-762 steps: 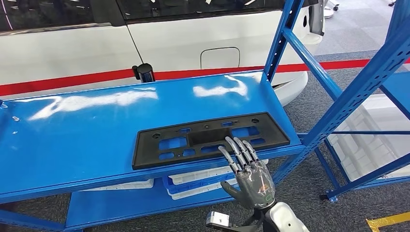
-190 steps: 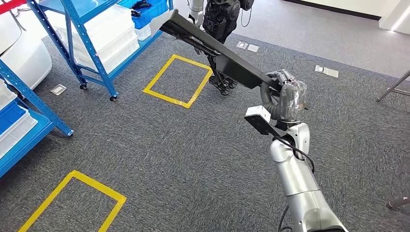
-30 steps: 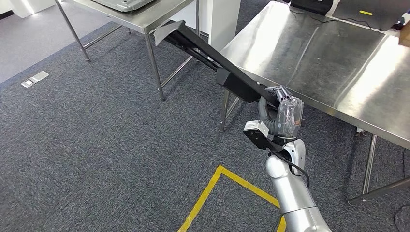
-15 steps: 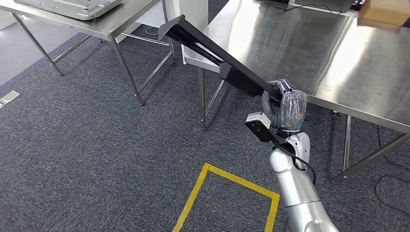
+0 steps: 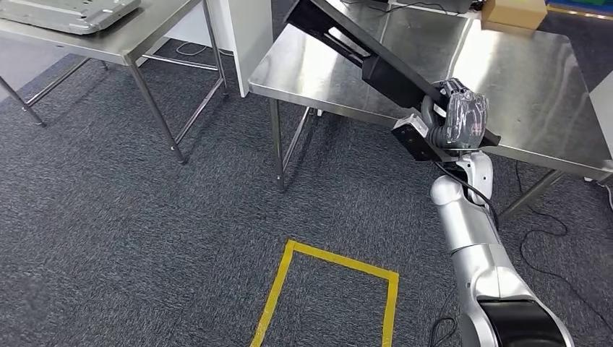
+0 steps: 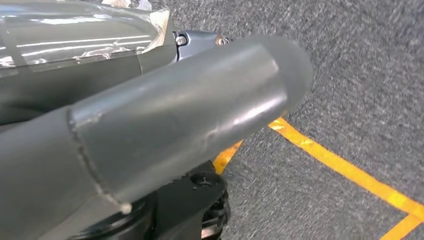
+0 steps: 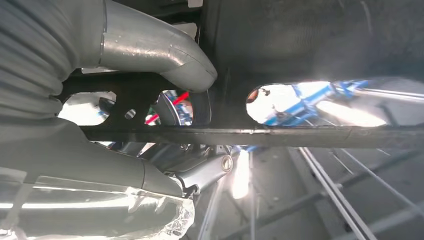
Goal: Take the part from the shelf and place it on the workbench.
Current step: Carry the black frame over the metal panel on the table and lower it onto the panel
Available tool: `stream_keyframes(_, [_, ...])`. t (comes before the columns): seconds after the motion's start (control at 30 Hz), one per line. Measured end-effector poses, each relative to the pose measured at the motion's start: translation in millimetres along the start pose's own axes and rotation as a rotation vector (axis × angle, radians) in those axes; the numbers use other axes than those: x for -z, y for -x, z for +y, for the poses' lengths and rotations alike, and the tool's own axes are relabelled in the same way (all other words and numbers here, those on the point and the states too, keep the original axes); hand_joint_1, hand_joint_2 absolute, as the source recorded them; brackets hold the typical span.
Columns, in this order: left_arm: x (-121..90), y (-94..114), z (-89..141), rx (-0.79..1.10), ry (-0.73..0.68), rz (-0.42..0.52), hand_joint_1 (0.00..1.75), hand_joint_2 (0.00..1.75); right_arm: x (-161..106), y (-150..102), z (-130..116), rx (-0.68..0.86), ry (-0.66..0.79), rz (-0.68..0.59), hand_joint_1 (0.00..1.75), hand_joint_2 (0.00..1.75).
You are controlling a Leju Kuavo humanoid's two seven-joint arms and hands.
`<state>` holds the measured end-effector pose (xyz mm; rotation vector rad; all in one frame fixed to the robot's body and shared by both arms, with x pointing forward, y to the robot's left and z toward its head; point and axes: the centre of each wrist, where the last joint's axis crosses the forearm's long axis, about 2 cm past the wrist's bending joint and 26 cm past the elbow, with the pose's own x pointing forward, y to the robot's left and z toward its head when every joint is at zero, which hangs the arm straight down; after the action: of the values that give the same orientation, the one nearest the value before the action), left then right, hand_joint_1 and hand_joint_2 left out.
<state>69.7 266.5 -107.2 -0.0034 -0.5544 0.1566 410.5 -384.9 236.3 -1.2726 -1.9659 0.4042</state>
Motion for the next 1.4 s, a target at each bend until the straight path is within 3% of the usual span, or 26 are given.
stream_keyframes(0.43, [-2, 5, -1, -0.041, 0.014, -0.030, 0.00, 0.00, 20, 8, 8, -0.016, -0.043, 0.024, 1.75, 1.75])
stream_keyframes(0.9, [-5, 11, 2, -0.062, 0.006, -0.043, 0.00, 0.00, -2, 8, 26, -0.004, -0.110, 0.023, 1.75, 1.75])
stream_keyframes(1.4, [-5, 11, 2, -0.064, 0.001, -0.046, 0.00, 0.00, -11, 12, 27, -0.011, -0.128, 0.028, 1.75, 1.75])
